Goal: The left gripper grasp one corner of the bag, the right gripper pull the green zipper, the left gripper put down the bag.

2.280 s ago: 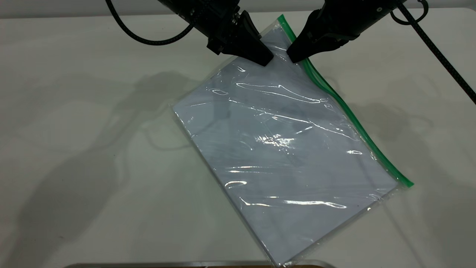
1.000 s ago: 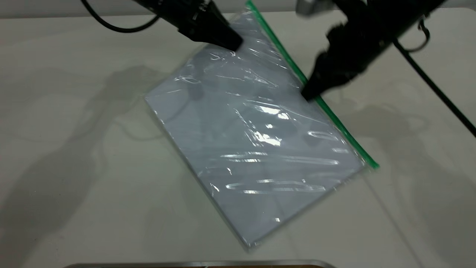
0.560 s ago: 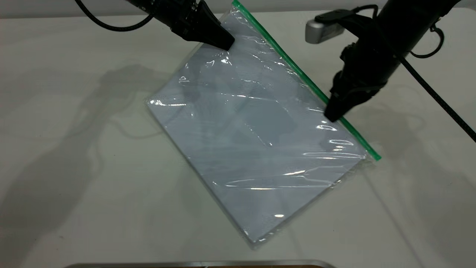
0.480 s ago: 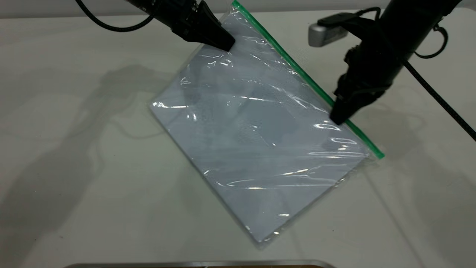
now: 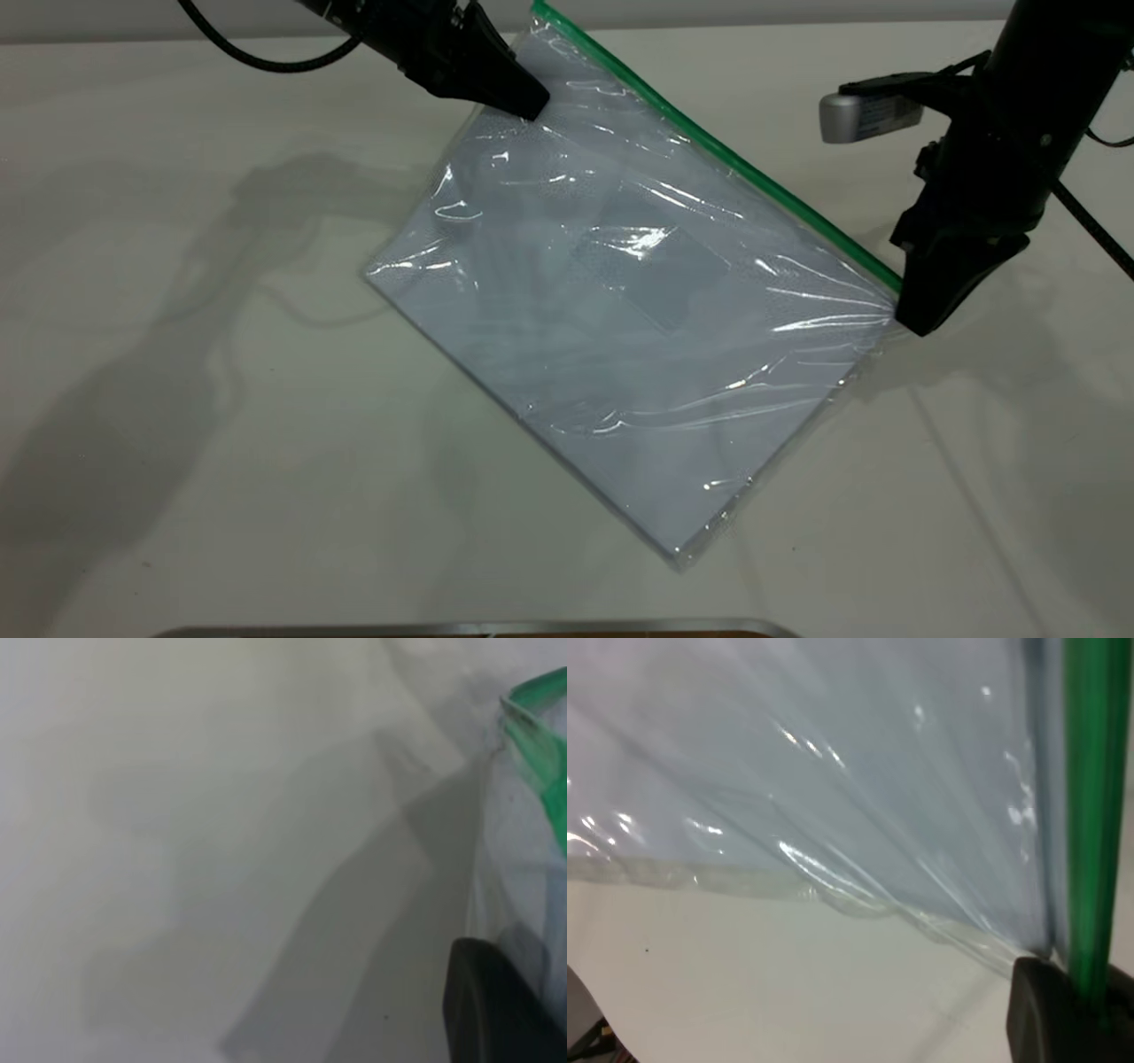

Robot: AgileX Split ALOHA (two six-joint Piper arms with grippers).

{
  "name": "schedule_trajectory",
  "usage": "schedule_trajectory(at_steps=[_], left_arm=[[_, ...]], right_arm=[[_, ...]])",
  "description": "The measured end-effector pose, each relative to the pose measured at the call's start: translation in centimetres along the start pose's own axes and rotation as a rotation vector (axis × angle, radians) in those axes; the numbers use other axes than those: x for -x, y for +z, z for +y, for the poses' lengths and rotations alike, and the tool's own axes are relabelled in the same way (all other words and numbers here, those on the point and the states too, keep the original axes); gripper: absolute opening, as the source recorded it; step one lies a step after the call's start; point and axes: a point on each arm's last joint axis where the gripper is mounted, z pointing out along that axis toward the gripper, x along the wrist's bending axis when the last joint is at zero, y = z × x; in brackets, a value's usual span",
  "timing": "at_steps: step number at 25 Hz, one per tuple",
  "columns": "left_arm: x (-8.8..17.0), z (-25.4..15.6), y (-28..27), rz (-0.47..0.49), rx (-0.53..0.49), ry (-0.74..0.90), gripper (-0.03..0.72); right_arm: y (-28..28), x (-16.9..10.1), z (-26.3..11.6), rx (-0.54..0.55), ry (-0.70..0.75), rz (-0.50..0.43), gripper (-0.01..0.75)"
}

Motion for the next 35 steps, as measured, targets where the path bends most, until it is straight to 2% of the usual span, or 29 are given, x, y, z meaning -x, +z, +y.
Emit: schedule_trajectory(at_steps=[6,10,12,15,19,21,23,29,35], left_arm=[[0.0,-0.1,0.0,0.002,-0.012,0.006,0.053],[-0.4,-0.4,-0.2,0.037,-0.045,0.021,0.093],[-0.3,-0.1,0.2,0.044,-0.061,0.035,0.154],[0.2,0.5,1.3,0.053,-0.103,0.049,0.315],[0.2,1.1,2.6,0.128,-0.177,0.023,0.532],[0.0,1.5,2.2,0.193,-0.218,-0.005,0.605],[-0.2,2.4,1.0,0.264,-0.247,-0.053,0.643],[0.5,6.3,-4.0,0.426,-0.331,-0.174,0.657],[3.2,10.6,-9.8,0.553,-0.382,-0.319,0.645]], right_arm=[[0.0,0.3,0.1,0.014,0.022,-0.015,0.08],[0.1,0.7,-0.3,0.01,0.027,-0.027,0.198],[0.1,0.8,-0.2,0.02,0.026,-0.036,0.292],[0.0,0.9,-0.1,0.032,0.026,-0.046,0.45],[-1.0,1.3,1.1,0.069,0.019,-0.066,0.573],[-1.8,1.6,2.0,0.089,0.012,-0.073,0.58],[-3.0,1.8,3.0,0.117,0.004,-0.082,0.574],[-9.3,1.8,6.0,0.236,-0.034,-0.129,0.548],[-18.6,-0.4,6.3,0.371,-0.07,-0.183,0.549]])
